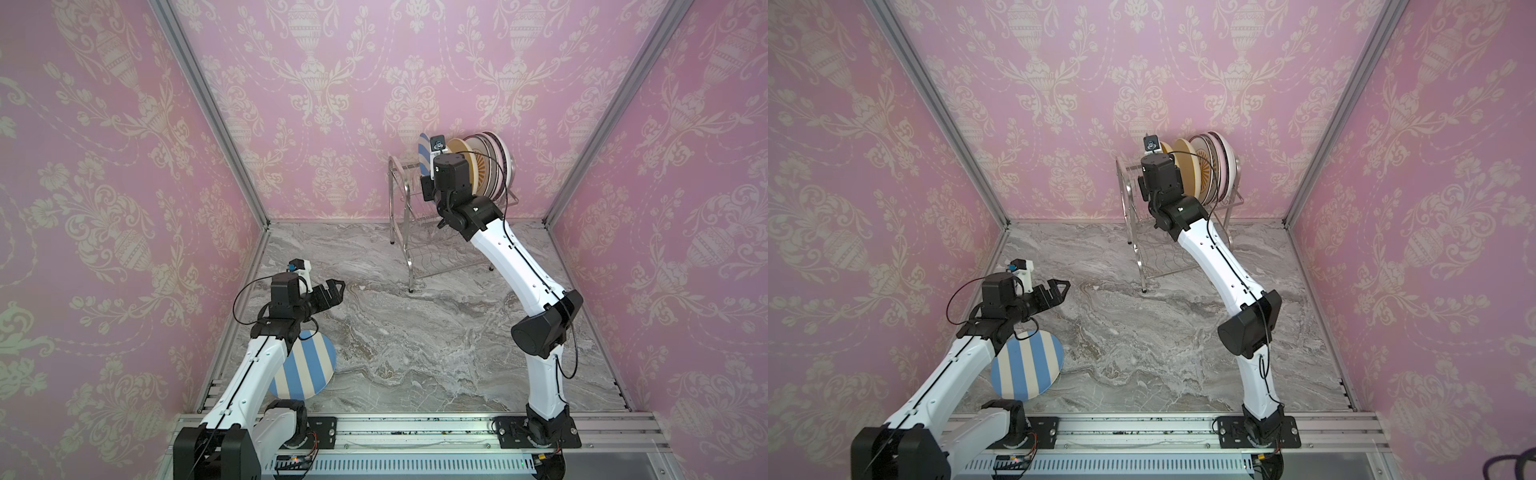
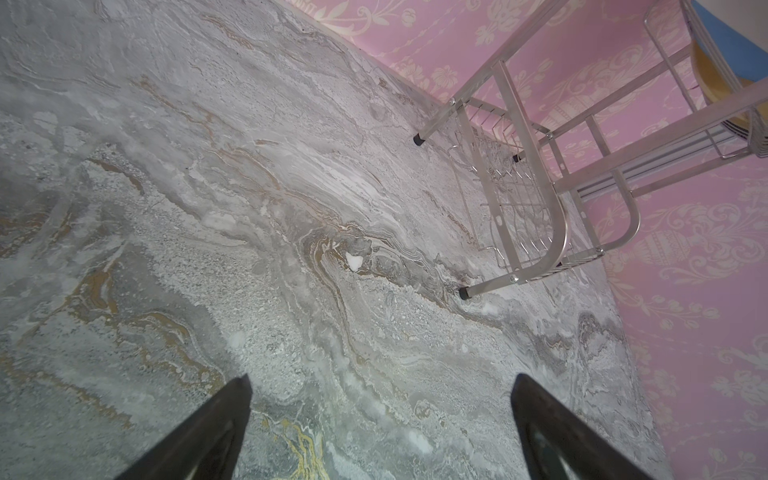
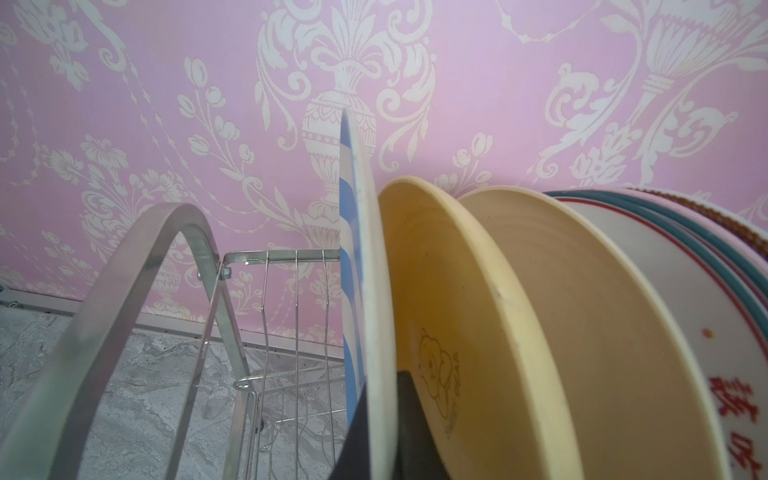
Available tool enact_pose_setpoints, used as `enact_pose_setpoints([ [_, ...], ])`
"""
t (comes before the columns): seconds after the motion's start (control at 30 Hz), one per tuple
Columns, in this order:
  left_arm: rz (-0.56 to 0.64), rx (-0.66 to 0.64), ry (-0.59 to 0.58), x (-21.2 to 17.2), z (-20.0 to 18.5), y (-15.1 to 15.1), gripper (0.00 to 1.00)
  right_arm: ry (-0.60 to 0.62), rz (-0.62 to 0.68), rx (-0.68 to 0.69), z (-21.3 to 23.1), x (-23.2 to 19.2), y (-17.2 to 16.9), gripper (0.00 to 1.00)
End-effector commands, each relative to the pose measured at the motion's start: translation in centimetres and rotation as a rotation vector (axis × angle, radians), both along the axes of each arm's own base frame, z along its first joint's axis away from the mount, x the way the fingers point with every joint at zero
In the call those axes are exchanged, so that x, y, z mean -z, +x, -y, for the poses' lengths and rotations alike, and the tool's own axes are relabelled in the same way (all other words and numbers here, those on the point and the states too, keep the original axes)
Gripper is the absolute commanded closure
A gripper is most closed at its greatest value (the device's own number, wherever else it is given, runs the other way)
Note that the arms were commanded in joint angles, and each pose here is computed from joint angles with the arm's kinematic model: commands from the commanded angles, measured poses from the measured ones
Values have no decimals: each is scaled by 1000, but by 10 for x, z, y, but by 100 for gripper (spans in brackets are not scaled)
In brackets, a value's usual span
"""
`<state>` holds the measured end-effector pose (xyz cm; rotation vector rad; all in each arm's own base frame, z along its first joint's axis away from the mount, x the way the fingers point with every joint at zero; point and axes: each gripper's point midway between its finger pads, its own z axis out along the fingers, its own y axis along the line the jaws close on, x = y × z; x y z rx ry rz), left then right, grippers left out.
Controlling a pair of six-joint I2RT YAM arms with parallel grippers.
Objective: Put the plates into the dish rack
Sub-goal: 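Lower the striped plate into the rack slot beside the yellow plate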
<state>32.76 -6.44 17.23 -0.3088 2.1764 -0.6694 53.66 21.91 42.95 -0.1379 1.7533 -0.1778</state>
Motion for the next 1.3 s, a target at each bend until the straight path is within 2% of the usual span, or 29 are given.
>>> enact_pose_setpoints([
  [0.0,7,17,10,2,-1,-2,1,25,6,5,4,-3,-2,100],
  [0.6,6,16,2,4,-1,-5,1,55,-5,-32,3,-6,-13,100],
  [0.83,2,18,-6,6,0,-6,1,39,-5,-38,5,-9,-17,89],
  [1.27,3,15,0,4,-2,-9,1,44,-11,-40,5,-10,-18,81],
])
